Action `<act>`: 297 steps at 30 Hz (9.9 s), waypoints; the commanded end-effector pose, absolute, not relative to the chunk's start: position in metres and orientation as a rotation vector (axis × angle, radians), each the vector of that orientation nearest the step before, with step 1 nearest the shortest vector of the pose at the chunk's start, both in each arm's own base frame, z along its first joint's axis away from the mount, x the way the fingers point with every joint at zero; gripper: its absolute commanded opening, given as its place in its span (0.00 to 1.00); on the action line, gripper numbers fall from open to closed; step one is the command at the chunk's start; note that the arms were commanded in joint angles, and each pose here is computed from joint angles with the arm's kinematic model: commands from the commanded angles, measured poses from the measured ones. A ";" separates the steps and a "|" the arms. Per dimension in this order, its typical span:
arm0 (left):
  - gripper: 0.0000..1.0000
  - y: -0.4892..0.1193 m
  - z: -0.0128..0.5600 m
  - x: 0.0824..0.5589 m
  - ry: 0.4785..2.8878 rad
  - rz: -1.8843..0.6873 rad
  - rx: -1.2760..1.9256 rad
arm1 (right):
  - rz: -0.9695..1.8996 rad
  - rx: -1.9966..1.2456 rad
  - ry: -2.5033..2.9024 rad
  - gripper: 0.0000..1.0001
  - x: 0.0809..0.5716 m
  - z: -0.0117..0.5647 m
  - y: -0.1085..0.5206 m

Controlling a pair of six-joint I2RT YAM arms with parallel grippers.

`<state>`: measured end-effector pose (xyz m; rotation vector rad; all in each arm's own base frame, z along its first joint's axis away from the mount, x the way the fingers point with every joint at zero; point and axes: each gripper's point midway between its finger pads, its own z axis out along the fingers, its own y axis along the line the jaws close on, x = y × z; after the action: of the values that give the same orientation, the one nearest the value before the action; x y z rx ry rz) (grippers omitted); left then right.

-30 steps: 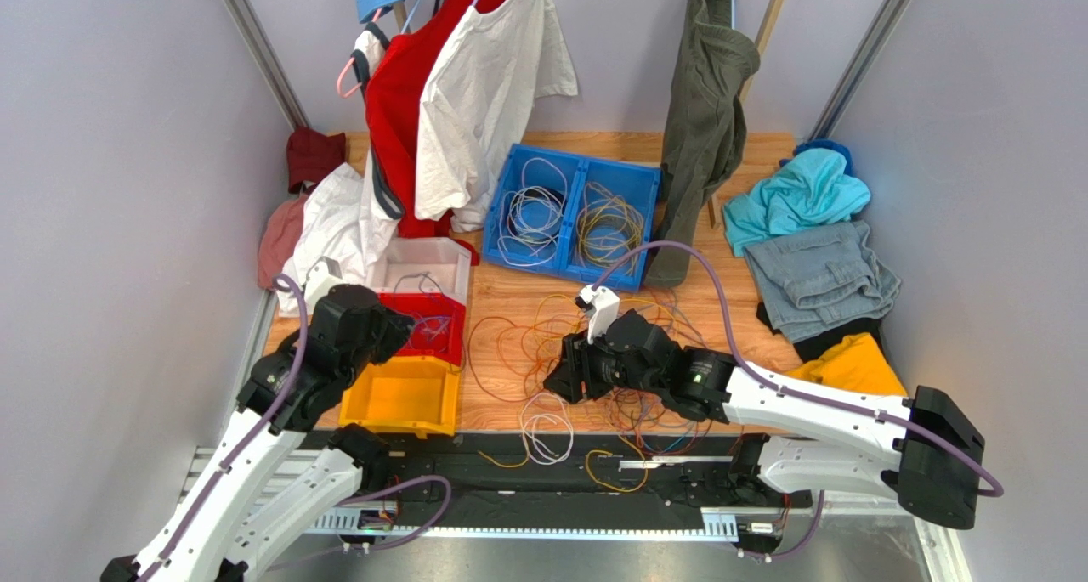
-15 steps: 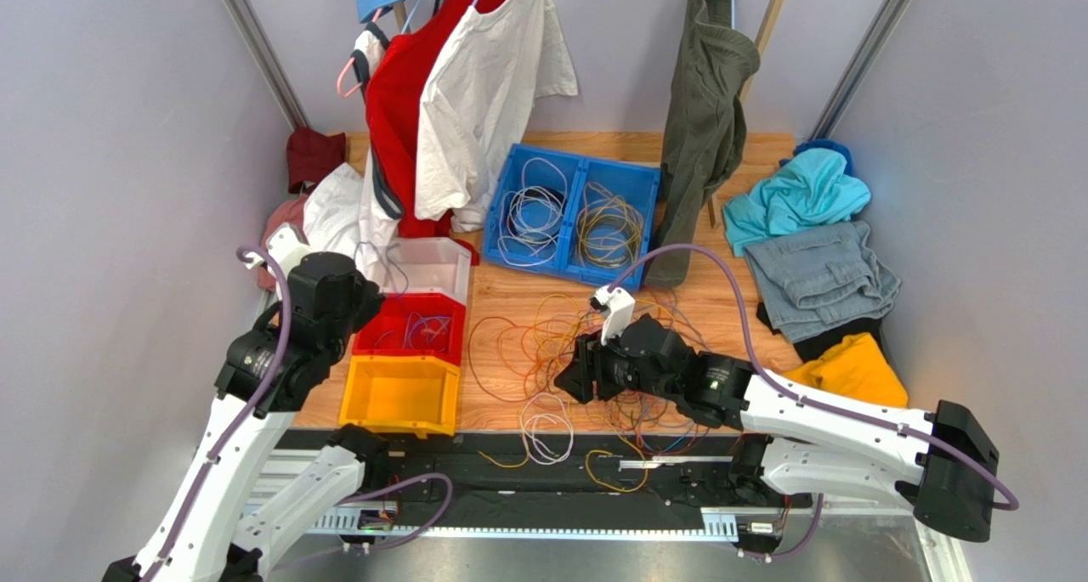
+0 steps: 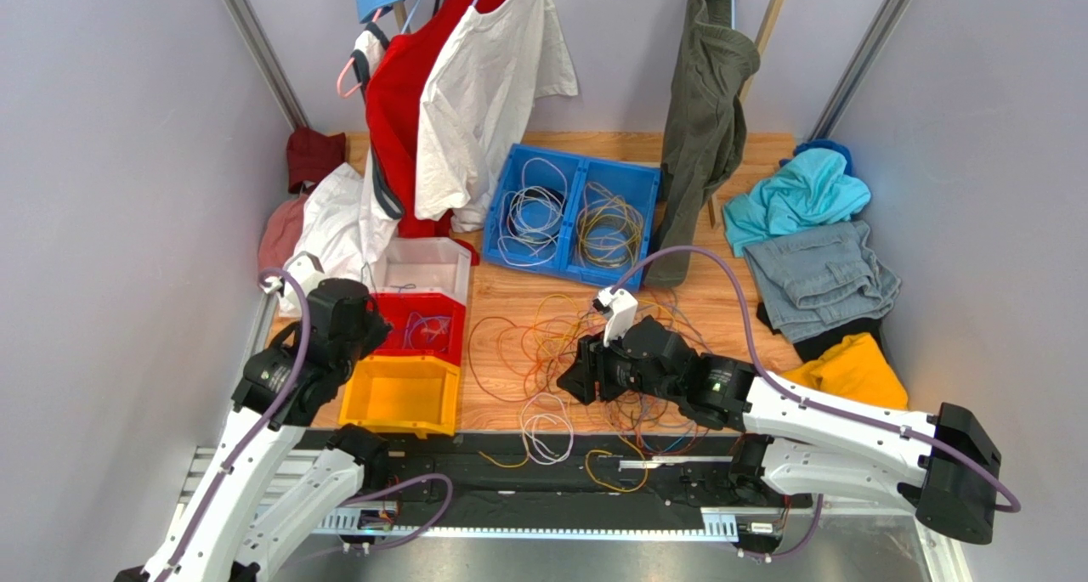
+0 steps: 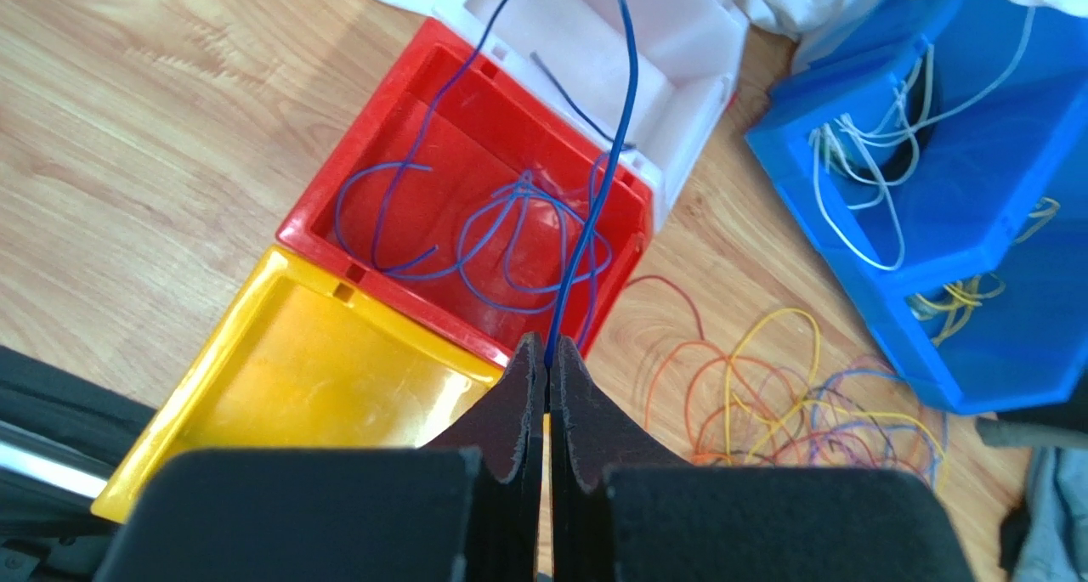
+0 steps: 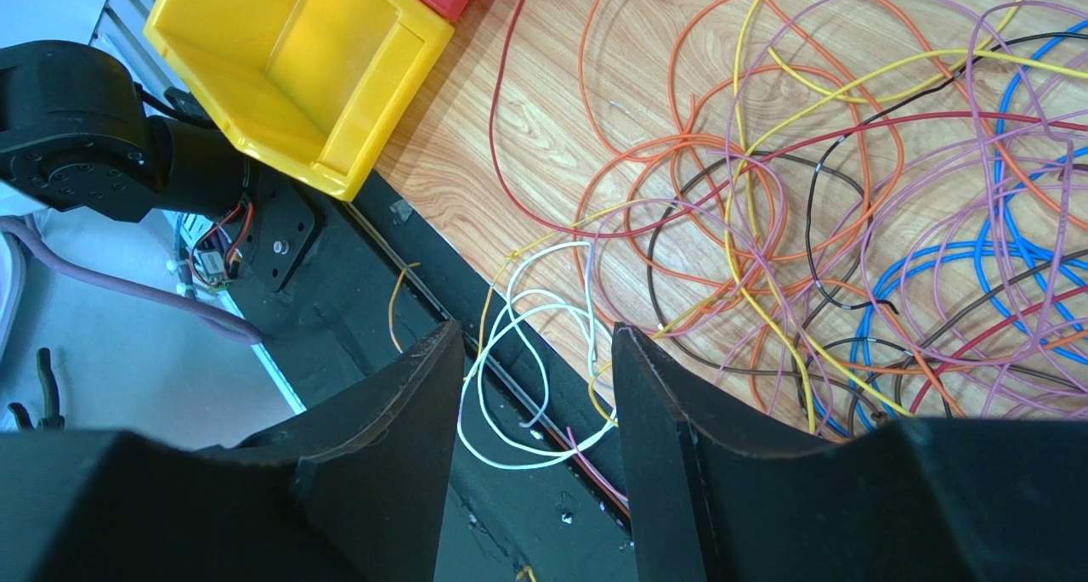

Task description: Untangle the cables

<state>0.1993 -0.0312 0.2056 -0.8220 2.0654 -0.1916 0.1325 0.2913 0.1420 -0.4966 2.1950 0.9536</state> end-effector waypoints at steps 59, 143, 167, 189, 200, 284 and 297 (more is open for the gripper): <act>0.56 -0.019 0.155 0.261 2.152 -0.062 -0.985 | 0.926 -0.489 2.156 0.50 0.132 0.144 0.277; 0.98 -0.016 0.200 0.206 2.010 -0.247 -0.956 | 1.215 -0.963 1.833 0.00 0.203 0.167 0.511; 0.98 -0.011 0.216 0.195 1.941 -0.270 -0.959 | 1.079 -1.065 1.798 0.00 0.264 0.160 0.559; 0.98 -0.016 0.217 0.195 1.926 -0.320 -0.941 | 1.049 -0.962 1.767 0.70 0.267 0.169 0.540; 0.98 -0.030 0.215 0.209 1.956 -0.372 -0.835 | 0.803 -0.827 1.781 0.81 0.260 0.245 0.445; 0.67 -0.241 0.068 0.227 2.371 -0.561 -0.198 | 0.470 -0.150 2.105 0.56 0.218 0.130 0.192; 0.64 -0.271 0.060 0.239 2.410 -0.592 -0.107 | 0.514 -0.136 2.106 0.55 0.207 0.124 0.185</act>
<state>0.2461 -0.2668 0.0711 -0.1176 2.3891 -0.5529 0.2077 0.1851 0.1210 -0.1651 2.1297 0.4765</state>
